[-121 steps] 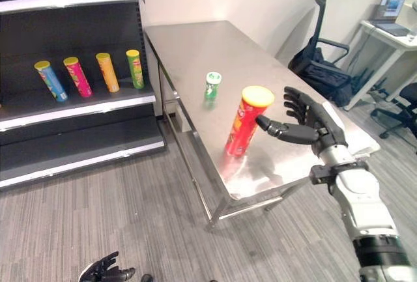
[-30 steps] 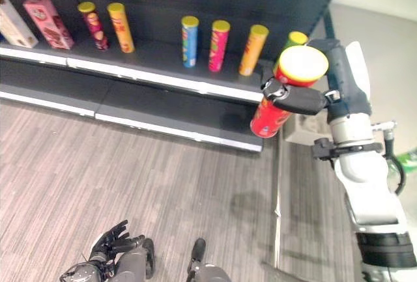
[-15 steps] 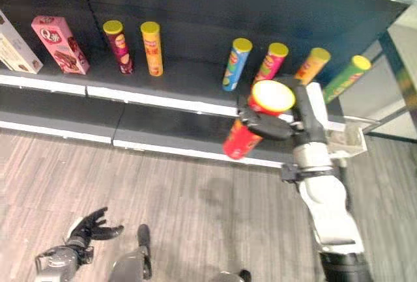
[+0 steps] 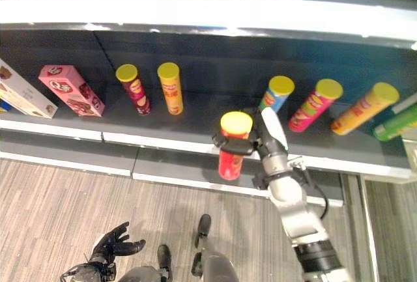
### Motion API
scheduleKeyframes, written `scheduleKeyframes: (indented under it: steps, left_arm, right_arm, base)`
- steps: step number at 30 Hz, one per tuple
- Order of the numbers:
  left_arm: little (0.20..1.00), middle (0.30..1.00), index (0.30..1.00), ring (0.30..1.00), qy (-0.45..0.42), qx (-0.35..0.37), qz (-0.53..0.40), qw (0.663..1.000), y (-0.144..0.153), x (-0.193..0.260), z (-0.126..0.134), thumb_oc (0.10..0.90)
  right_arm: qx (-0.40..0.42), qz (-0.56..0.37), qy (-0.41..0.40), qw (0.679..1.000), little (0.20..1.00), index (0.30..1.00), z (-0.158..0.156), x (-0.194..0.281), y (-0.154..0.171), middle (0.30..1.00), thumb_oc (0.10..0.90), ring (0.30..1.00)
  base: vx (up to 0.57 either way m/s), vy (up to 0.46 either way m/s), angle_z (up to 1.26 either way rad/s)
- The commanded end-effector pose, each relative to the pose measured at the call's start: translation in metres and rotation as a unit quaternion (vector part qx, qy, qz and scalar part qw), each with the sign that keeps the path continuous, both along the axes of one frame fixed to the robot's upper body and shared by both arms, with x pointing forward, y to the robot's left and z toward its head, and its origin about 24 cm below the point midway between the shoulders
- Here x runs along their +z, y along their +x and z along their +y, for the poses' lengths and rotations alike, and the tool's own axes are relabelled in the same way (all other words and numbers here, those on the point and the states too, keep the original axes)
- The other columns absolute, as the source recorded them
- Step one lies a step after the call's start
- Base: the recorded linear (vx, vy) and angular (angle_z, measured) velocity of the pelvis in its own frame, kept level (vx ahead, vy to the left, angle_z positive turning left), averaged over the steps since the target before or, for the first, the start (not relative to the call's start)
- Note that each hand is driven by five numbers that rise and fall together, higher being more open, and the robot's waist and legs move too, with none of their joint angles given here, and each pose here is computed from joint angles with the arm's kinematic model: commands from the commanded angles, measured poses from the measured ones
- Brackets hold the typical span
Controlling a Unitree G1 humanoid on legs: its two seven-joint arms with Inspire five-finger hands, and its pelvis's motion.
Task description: Put the goods on the table back onto the shelves and tidy them up.
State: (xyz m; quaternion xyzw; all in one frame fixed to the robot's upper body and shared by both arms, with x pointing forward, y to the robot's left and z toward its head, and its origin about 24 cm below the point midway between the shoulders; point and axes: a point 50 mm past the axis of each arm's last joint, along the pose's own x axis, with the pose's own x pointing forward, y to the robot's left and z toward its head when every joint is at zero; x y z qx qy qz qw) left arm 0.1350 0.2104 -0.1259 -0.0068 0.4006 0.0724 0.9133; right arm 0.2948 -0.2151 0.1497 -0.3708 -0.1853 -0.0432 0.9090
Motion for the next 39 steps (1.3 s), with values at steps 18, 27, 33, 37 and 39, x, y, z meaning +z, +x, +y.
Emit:
scheduleKeyframes:
  steps: [18,27,33,37,39]
  left_arm:
    - [0.9,0.9,0.9,0.9,0.089,-0.002,-0.025,0.996,-0.001,0.012,0.033,0.8]
    - [0.9,0.9,0.9,0.9,0.098,-0.019,-0.041,0.994,0.008,0.016,0.029,0.8]
    - [0.9,0.9,0.9,0.9,0.094,-0.029,-0.057,0.993,0.015,0.02,0.025,0.8]
    - [0.9,0.9,0.9,0.9,0.093,-0.036,-0.068,0.993,0.02,0.023,0.023,0.8]
    - [0.9,0.9,0.9,0.9,0.092,-0.038,-0.071,0.993,0.021,0.023,0.022,0.8]
  right_arm:
    - [-0.137,-0.27,-0.079,0.95,0.3,0.3,-0.005,0.079,0.005,0.3,0.4,0.3]
    - [-0.217,-0.306,-0.026,0.927,0.3,0.3,-0.026,0.087,0.012,0.3,0.4,0.3]
    - [-0.247,-0.333,0.039,0.909,0.3,0.3,-0.039,0.1,0.014,0.3,0.4,0.3]
    - [-0.264,-0.355,0.054,0.895,0.3,0.3,-0.047,0.11,0.011,0.3,0.4,0.3]
    - [-0.272,-0.366,0.056,0.888,0.3,0.3,-0.05,0.115,0.009,0.3,0.4,0.3]
  base:
    - [-0.02,0.014,0.08]
    - [-0.03,-0.001,-0.02]
    - [-0.03,-0.01,0.02]
    - [-0.02,-0.002,0.02]
    - [-0.01,-0.017,0.17]
